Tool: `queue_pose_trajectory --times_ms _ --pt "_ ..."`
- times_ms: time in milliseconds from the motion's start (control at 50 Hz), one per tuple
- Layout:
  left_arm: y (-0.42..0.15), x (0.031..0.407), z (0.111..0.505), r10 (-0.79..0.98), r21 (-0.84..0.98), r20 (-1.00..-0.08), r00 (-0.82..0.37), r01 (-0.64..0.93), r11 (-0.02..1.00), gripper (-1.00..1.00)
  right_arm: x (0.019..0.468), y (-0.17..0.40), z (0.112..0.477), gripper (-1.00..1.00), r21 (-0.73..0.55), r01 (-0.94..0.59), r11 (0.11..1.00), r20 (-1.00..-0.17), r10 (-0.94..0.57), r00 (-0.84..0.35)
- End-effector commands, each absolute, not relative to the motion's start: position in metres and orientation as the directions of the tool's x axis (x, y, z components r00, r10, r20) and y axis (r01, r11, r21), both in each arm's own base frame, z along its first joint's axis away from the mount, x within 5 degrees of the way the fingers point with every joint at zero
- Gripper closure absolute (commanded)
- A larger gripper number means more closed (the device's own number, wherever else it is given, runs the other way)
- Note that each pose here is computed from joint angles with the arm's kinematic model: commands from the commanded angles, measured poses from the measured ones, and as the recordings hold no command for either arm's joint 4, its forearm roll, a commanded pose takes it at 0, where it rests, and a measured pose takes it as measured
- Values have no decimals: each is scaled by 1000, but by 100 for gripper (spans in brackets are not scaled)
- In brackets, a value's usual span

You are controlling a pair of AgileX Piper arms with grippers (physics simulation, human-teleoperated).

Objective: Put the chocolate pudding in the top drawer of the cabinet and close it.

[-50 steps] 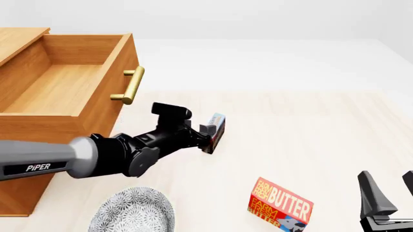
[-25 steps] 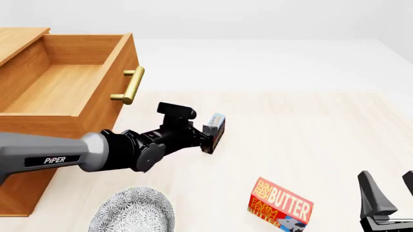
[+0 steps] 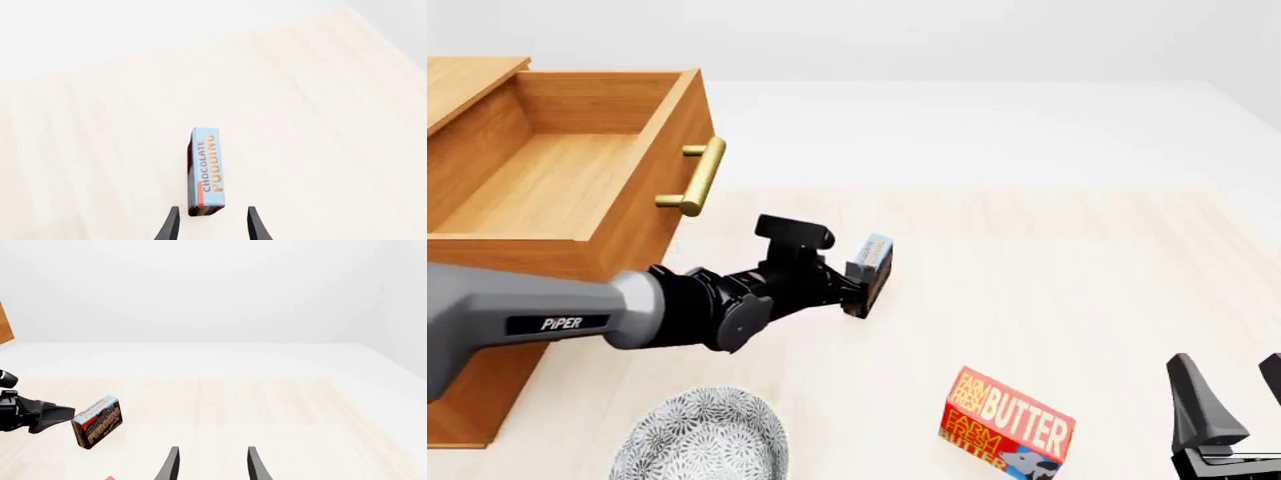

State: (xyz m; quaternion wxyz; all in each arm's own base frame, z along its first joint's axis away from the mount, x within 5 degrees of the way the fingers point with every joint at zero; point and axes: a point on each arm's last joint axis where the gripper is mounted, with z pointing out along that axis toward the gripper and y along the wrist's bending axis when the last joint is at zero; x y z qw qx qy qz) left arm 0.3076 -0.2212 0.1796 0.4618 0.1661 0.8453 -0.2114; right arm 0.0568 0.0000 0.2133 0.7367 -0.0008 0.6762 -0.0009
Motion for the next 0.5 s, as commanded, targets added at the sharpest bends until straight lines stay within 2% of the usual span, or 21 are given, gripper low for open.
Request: queue_pose_trajectory --times_ms 20,500 --pt "-221 311 173 83 -207 -845 -528 468 859 -100 57 0 213 -100 -2 0 1000 -996 -2 86" --pt "-220 315 161 65 -224 -836 -545 447 866 -100 57 0 213 -100 -2 0 1000 -996 -2 85"
